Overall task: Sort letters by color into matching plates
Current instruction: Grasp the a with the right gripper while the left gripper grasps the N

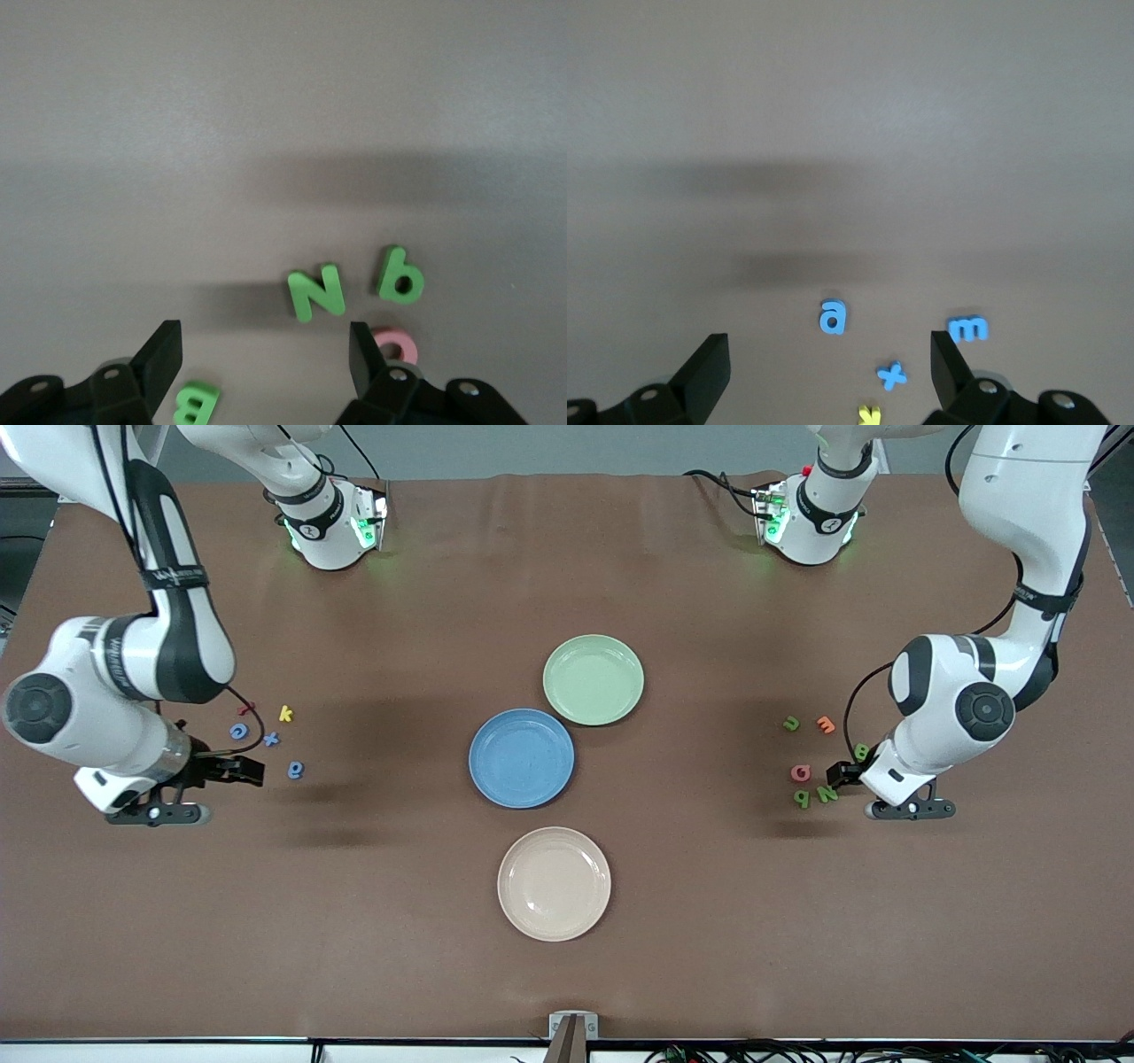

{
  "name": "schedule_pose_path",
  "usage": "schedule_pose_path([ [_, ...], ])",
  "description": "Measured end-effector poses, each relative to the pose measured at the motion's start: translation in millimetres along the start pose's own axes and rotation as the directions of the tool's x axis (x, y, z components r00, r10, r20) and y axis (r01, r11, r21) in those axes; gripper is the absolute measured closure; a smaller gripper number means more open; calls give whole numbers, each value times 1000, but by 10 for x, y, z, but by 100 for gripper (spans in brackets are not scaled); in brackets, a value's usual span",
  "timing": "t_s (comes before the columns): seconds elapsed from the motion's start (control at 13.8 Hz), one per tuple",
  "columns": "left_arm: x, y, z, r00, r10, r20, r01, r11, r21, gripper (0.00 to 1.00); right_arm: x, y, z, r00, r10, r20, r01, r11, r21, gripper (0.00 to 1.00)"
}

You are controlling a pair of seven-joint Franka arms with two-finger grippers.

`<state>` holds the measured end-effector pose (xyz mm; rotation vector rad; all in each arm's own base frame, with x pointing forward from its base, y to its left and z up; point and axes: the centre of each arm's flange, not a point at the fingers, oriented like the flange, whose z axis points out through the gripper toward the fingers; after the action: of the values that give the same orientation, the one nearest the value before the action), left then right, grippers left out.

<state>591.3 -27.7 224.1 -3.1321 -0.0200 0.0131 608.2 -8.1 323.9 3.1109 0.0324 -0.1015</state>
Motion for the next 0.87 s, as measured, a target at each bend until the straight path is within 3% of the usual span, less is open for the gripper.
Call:
schedule_pose_path([
  [0.22,83,51,147,998,-61,8,61,998,-3,20,-64,-9,394,998,19,52,-20,1000,19,0],
  [0.58,110,98,368,997,-82,7,82,997,-9,25,-77,-7,854,999,27,41,-27,1000,13,1],
  [0.87,100,103,428,997,-82,14,82,997,-9,28,-105,-14,1159,998,23,66,-23,1000,5,1],
])
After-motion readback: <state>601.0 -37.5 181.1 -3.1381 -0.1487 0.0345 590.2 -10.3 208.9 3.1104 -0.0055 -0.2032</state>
